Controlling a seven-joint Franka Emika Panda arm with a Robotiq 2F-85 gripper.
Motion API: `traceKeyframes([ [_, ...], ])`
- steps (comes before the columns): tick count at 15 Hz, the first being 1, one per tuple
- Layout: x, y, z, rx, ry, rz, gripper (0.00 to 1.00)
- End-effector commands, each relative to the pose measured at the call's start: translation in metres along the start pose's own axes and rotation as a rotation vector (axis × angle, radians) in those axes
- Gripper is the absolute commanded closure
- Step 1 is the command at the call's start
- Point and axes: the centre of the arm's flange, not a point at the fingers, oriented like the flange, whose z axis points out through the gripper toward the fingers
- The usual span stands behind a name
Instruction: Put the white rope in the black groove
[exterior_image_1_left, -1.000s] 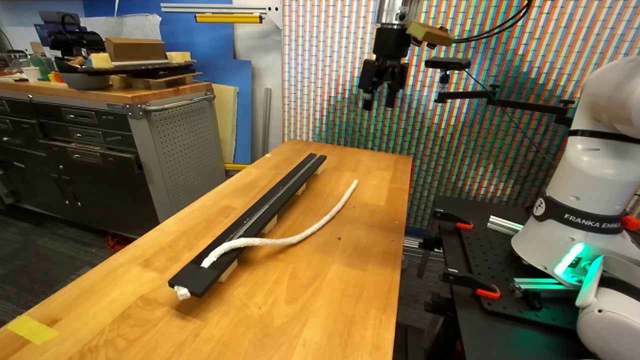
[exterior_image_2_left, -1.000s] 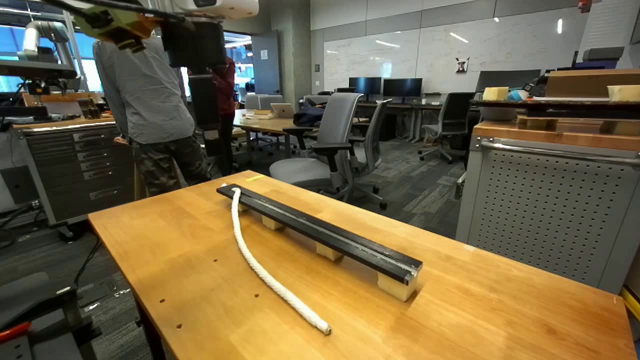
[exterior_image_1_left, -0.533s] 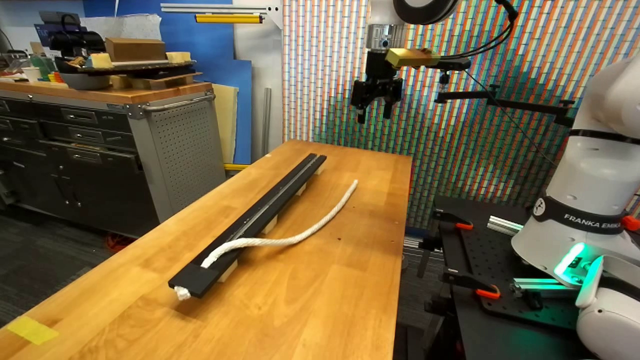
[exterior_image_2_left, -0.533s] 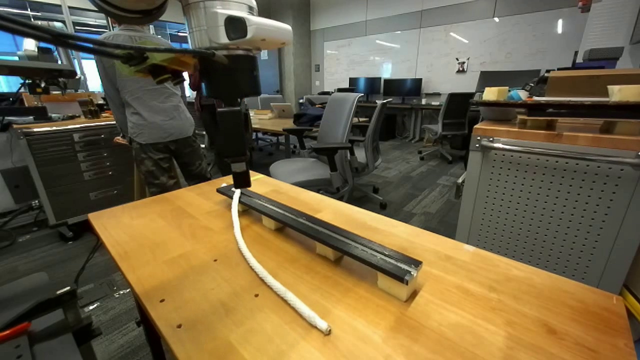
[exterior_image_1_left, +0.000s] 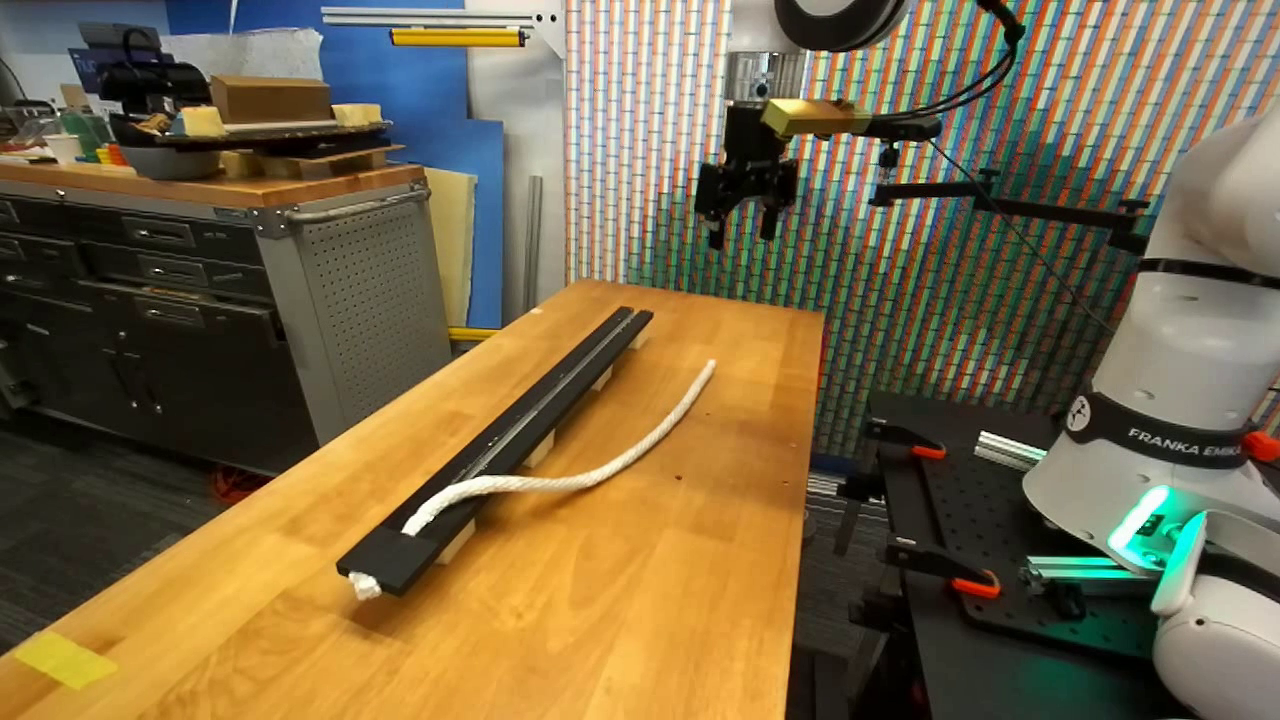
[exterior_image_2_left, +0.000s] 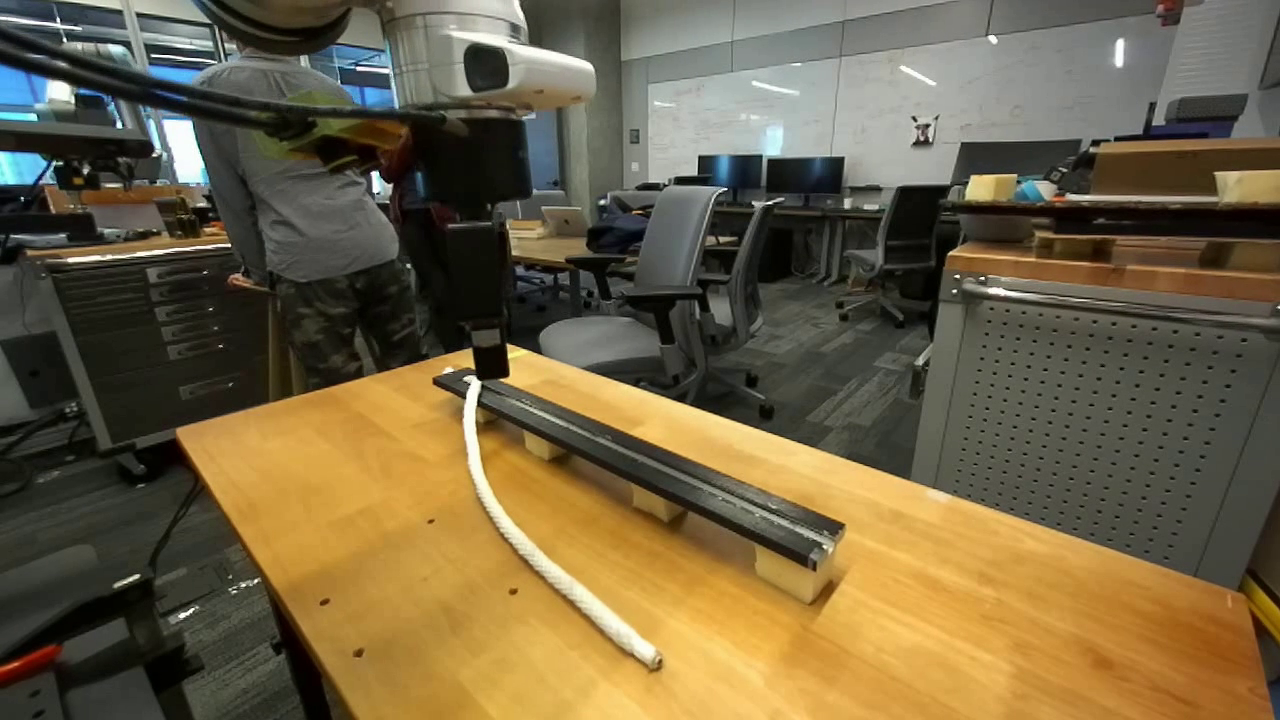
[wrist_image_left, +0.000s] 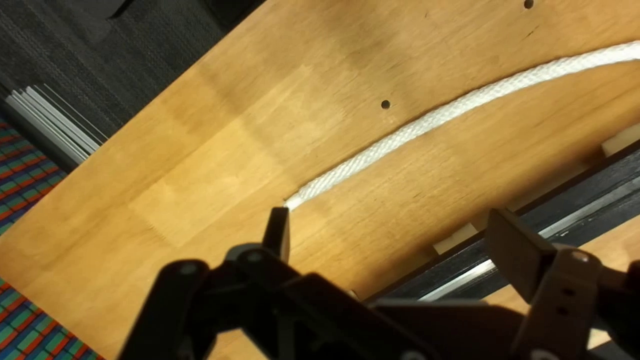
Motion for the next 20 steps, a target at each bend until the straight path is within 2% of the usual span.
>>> traceKeyframes([
  [1,0.027,0.003,0.027,0.051,-0.091,0.103,0.0],
  [4,0.042,0.011,0.057,0.102,-0.168,0.22,0.0],
  [11,0.078,0.023,0.108,0.15,-0.219,0.465,0.0],
  [15,0.093,0.031,0.136,0.142,-0.241,0.577,0.0],
  [20,0.093,0.036,0.165,0.108,-0.278,0.64,0.0],
])
